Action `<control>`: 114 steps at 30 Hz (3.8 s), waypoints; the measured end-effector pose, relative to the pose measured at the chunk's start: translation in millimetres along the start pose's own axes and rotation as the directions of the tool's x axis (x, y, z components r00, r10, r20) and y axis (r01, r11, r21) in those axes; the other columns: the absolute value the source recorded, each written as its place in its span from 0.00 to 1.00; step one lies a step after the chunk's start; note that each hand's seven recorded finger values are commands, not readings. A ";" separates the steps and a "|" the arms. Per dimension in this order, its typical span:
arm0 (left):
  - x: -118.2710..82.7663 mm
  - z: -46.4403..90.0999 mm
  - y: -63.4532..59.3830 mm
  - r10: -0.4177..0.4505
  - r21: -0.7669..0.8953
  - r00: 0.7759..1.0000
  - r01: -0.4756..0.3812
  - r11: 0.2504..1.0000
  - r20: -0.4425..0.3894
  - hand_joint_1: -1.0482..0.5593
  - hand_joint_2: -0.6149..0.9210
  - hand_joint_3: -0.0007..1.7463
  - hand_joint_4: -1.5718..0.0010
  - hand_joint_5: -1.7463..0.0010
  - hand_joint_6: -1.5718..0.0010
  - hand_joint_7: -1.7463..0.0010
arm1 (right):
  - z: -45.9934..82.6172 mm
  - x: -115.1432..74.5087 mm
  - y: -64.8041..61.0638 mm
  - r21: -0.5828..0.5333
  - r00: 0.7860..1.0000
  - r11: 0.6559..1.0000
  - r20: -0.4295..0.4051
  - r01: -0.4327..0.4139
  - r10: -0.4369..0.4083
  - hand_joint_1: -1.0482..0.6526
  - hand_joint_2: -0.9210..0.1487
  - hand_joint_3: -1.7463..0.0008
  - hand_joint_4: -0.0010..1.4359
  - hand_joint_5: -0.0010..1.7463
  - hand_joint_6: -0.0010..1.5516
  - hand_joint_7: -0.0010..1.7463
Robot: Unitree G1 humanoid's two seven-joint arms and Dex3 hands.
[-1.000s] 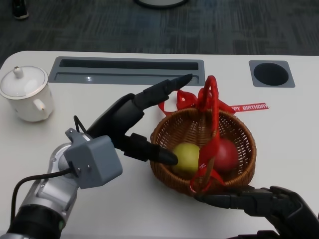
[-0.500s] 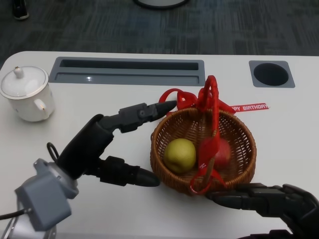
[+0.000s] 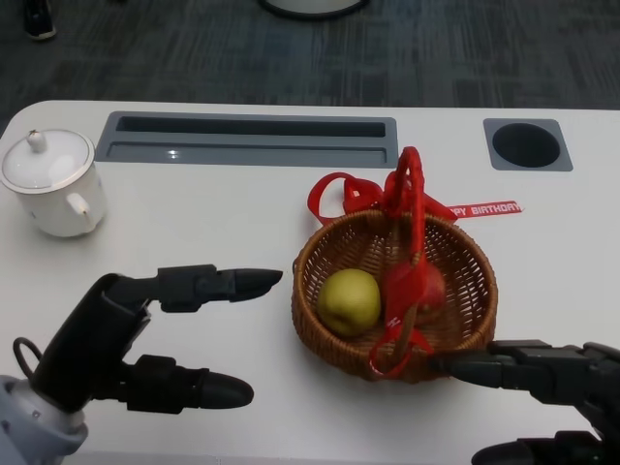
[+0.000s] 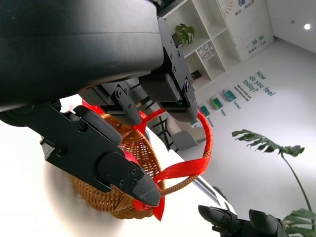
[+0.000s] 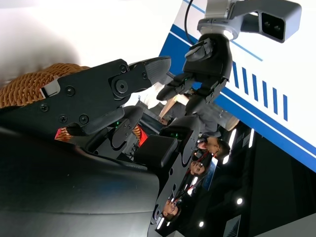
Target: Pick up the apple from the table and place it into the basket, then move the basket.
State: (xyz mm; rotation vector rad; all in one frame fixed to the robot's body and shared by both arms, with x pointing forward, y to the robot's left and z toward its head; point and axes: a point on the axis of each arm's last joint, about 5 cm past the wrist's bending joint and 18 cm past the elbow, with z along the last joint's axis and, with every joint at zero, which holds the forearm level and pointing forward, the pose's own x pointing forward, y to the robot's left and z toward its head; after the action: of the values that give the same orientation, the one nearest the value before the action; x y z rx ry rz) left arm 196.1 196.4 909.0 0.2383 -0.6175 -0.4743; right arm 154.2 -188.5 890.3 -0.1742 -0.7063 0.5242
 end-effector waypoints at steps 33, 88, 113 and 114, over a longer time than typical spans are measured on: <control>-25.4 4.5 -1.4 0.032 0.014 0.999 -0.031 0.999 -0.037 0.45 0.86 0.00 0.34 0.99 0.39 0.99 | -15.0 33.1 -48.4 -0.497 0.958 0.842 0.065 -0.211 0.279 0.35 0.11 1.00 0.53 0.00 0.44 0.00; -27.0 11.4 -12.1 0.050 -0.006 0.999 -0.050 0.999 0.001 0.46 0.86 0.00 0.31 1.00 0.36 1.00 | -71.7 69.0 -37.8 -0.667 0.759 0.471 -0.226 -0.577 0.610 0.47 0.06 0.99 0.69 0.02 0.57 0.02; -27.8 9.0 -16.7 0.075 -0.023 0.997 -0.074 0.997 0.010 0.45 0.87 0.00 0.31 1.00 0.36 1.00 | -68.9 91.8 -66.7 -0.695 0.865 0.549 -0.223 -0.465 0.450 0.49 0.00 0.99 0.75 0.01 0.61 0.01; -27.8 8.9 -16.9 0.075 -0.024 0.997 -0.075 0.997 0.010 0.45 0.87 0.00 0.31 1.00 0.36 1.00 | -69.1 93.0 -68.2 -0.698 0.866 0.545 -0.231 -0.465 0.443 0.49 0.00 0.98 0.75 0.01 0.61 0.01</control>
State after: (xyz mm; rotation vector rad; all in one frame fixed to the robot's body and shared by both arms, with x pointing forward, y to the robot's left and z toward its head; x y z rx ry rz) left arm 164.9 194.8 896.3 0.1895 -0.6294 -0.4106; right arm 286.3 -197.7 913.6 -1.1756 -0.8206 0.7078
